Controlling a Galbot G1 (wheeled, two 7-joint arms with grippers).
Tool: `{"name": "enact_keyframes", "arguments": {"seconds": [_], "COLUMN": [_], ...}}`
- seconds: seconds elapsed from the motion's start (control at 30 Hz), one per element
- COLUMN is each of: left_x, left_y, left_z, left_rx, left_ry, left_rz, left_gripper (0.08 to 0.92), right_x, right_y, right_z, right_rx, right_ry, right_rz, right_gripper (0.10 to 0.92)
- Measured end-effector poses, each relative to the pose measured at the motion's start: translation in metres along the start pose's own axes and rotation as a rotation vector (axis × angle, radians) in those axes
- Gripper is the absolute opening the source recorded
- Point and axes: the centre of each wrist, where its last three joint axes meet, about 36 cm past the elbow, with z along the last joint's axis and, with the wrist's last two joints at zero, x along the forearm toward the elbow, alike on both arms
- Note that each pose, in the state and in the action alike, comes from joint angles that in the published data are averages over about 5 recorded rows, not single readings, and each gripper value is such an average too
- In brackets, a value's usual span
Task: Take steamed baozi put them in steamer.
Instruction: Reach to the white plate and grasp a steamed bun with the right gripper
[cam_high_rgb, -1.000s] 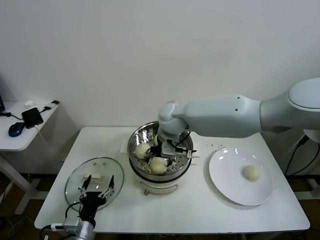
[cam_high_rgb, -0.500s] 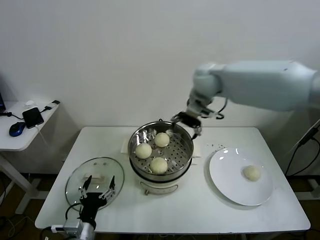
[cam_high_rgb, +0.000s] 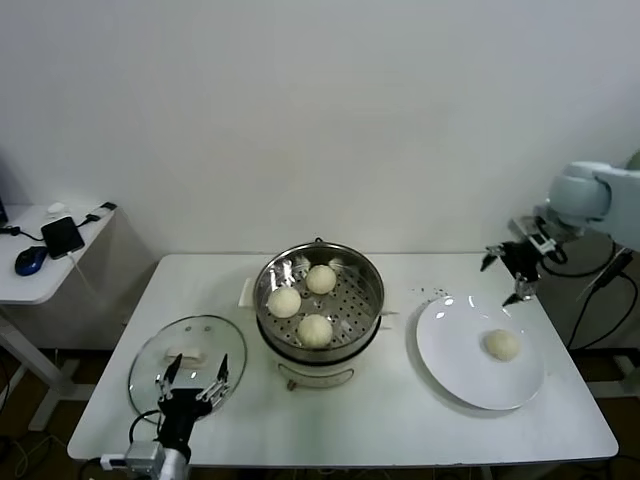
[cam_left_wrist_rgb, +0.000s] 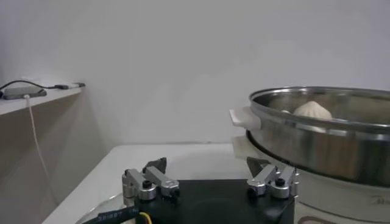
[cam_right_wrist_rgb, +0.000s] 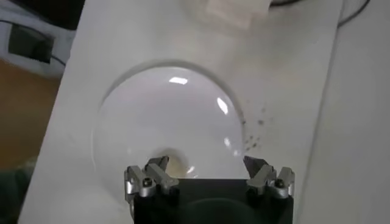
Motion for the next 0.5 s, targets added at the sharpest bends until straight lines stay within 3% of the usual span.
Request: {"name": "enact_keyframes", "arguments": {"seconds": [0.5], "left_x": [0.006], "left_y": [0.003], "left_z": [0.007], "left_rx": [-0.002], "left_ry": [0.018], "left_rz": [-0.021], "left_gripper": [0.823], "right_x": [-0.108], "right_y": [0.027], "right_z": [0.049], "right_rx": [-0.188], "right_ry": [0.054], "right_rz": [-0.052], "right_gripper": [0.823]}}
